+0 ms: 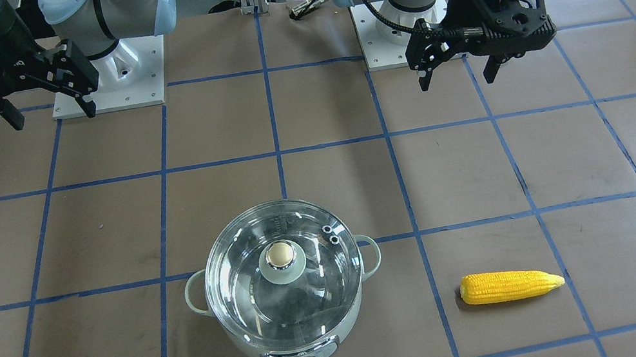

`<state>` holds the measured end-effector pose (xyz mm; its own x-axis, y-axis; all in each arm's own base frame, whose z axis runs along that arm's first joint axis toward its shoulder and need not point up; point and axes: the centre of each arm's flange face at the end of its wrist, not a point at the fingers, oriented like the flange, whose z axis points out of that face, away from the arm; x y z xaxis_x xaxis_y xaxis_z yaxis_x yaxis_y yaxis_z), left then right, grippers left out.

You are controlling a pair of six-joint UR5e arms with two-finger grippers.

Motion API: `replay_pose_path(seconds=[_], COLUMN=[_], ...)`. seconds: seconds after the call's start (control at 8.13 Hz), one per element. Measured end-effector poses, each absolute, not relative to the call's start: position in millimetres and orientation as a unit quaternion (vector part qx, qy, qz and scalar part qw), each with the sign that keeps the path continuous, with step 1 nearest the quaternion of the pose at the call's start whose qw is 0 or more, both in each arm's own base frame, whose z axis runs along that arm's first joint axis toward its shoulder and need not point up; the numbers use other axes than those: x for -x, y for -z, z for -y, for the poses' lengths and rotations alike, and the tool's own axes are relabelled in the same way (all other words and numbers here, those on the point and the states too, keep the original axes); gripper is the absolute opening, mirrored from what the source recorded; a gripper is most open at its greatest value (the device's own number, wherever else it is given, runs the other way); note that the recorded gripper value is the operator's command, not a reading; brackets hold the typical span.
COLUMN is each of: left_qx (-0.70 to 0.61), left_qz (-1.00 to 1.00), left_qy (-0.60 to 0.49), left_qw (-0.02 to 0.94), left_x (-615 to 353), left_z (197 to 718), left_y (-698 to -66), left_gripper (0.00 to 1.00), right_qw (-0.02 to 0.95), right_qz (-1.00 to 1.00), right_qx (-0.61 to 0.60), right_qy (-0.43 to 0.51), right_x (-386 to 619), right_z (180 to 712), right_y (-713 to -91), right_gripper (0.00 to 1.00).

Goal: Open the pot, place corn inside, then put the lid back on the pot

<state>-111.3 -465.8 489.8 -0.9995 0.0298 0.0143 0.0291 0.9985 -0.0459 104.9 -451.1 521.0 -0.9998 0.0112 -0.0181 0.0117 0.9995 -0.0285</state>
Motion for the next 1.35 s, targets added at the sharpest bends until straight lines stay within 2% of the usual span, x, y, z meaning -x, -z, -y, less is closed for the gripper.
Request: replay_pose_path(seconds=[0.49, 0.98, 1.35], left_qx=[0.044, 0.247, 0.377], left_qz=[0.999, 0.968, 0.925], left_qy=[-0.021, -0.049, -0.041], left_qw=[0.008, -0.008, -0.015], left_x=[105.6, 85.9, 39.2], left_z=[471.0, 512.5, 560.8], left_y=[-485.8, -459.9, -404.3], left_gripper=[1.0, 1.0, 1.0], right_qw=[0.004, -0.004, 0.001], right_qz=[-1.0, -1.0, -1.0], right_qx=[-0.009, -0.026, -0.024], right_qy=[0.012, 0.013, 0.013], right_x=[-104.2, -115.2, -120.3], right_z=[451.5, 451.8, 458.1], right_y=[-520.0, -519.6, -515.5], right_gripper=[1.0, 1.0, 1.0])
